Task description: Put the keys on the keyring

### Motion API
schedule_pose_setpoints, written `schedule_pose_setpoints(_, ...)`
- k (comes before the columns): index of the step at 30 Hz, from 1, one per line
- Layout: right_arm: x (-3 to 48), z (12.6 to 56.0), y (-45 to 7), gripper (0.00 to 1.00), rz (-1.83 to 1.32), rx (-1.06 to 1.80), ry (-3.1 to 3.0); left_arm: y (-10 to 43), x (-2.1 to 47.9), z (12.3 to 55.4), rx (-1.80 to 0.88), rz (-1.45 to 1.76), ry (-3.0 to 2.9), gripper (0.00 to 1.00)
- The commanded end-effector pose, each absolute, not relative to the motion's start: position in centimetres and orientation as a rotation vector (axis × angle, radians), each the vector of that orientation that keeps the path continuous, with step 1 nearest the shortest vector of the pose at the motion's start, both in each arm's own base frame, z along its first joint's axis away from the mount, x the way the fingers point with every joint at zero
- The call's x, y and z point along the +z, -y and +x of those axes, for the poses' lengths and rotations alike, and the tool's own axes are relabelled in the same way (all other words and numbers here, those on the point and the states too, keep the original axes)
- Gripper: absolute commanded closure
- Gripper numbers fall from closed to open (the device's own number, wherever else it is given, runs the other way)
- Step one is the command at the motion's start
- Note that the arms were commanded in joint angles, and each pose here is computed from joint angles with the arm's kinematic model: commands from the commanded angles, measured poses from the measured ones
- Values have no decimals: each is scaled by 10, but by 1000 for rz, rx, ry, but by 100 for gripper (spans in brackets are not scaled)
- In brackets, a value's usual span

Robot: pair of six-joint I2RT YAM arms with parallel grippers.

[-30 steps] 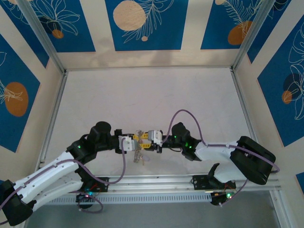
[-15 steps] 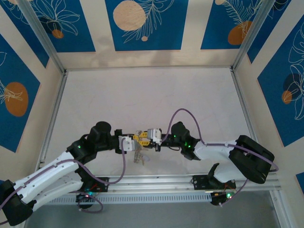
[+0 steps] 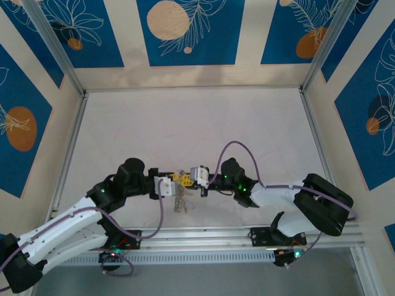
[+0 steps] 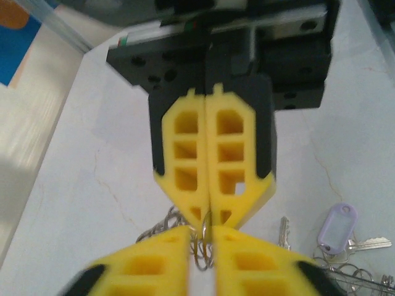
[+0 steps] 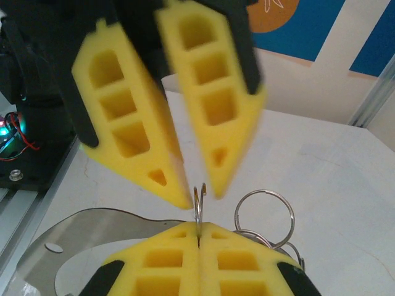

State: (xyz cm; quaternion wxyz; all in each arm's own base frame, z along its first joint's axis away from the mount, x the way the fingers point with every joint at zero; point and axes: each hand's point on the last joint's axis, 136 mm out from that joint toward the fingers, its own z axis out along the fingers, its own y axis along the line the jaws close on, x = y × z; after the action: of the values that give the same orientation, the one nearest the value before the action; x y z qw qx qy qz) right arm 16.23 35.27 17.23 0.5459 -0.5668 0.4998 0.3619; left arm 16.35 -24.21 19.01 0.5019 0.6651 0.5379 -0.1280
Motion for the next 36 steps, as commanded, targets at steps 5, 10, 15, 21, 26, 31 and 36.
schedule_pose_setpoints(5, 190, 159, -353, 100, -1372, 806, -1117, 236, 190, 163, -288, 1636, -1354, 69)
schedule_pose_setpoints(10, 189, 157, -357, 100, -1393, 789, -1114, 243, 193, 164, -316, 1636, -1330, 69)
schedule_pose_setpoints(15, 190, 156, -357, 100, -1387, 785, -1110, 247, 192, 163, -339, 1653, -1330, 73)
schedule_pose_setpoints(21, 193, 155, -355, 100, -1380, 779, -1086, 248, 189, 162, -354, 1657, -1338, 77)
schedule_pose_setpoints(26, 195, 152, -353, 100, -1376, 789, -1060, 250, 194, 159, -374, 1653, -1323, 86)
schedule_pose_setpoints(31, 196, 149, -351, 100, -1382, 797, -1047, 253, 195, 159, -388, 1652, -1316, 90)
schedule_pose_setpoints(36, 195, 148, -348, 100, -1376, 800, -1049, 256, 197, 159, -414, 1647, -1311, 100)
